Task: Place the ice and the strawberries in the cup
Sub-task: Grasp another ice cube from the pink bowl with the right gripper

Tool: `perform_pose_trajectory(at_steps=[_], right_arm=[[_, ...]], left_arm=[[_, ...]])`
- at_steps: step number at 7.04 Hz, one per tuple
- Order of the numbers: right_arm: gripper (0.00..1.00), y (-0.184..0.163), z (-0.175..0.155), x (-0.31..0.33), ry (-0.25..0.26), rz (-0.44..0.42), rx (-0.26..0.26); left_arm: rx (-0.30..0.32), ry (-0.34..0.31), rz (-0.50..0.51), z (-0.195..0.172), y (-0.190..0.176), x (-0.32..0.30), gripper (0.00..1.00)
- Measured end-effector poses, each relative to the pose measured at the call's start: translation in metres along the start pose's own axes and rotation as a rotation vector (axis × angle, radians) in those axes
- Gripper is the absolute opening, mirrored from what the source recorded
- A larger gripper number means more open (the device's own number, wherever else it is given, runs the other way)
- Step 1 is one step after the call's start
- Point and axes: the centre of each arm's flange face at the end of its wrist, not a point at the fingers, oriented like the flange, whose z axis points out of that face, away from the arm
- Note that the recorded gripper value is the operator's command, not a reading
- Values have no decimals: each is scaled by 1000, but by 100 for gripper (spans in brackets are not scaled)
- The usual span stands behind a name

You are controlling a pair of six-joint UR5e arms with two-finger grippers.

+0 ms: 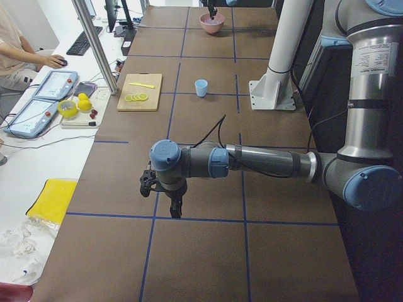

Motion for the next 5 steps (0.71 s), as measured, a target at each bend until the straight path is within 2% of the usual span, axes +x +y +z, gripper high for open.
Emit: perform_pose_trajectory(at_steps=[2,3,4,5], right_arm=[[0,-20,-37,-18,3,22,25],[0,-43,-68,-38,4,52,17],[0,-72,-98,-59,3,109,15],[0,-103,-122,-79,-6,185,34]], left_arm=[[0,0,0,0,0,0,100],[-1,0,-1,0,0,0,100],[-1,0,-1,0,0,0,100],[-1,0,-1,0,0,0,100]])
